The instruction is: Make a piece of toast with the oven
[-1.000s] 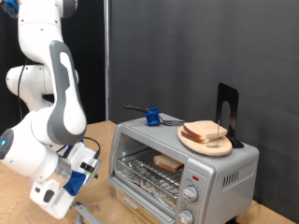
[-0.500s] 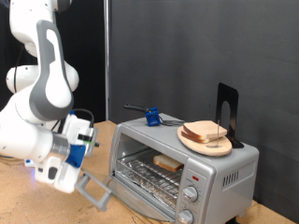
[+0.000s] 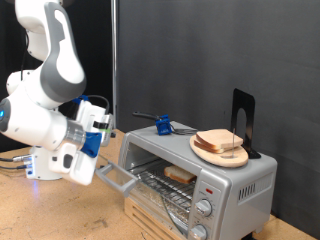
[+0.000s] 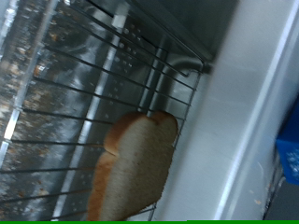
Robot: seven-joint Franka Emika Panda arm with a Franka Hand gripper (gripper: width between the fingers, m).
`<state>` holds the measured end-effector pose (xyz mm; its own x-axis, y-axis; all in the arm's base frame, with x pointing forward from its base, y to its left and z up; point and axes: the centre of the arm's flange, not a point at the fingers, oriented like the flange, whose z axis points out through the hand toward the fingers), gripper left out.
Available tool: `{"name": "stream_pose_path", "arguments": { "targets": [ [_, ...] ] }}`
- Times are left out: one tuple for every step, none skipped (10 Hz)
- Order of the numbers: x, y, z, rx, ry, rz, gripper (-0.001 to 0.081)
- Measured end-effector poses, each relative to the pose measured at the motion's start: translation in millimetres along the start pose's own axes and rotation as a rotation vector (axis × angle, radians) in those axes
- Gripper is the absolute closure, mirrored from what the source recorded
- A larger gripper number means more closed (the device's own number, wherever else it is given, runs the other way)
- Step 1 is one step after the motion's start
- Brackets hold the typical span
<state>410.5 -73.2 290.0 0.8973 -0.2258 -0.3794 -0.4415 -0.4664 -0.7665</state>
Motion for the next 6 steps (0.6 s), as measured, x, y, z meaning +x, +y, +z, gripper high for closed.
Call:
{"name": "stream_pose_path", "arguments": {
  "targets": [
    [-3, -8, 5, 0.001, 0.007, 0.005, -0.0002],
    [-2, -19, 16, -0.004, 0.024, -0.007, -0.0002],
    [0, -28, 27, -0.017, 0.034, -0.016, -0.0002],
    [0, -36, 38, -0.026, 0.039, -0.023, -0.0002],
    [0, -44, 49, -0.033, 0.037, -0.031, -0.0002],
    [-2, -49, 59, -0.041, 0.027, -0.033, -0.0002]
  ]
}}
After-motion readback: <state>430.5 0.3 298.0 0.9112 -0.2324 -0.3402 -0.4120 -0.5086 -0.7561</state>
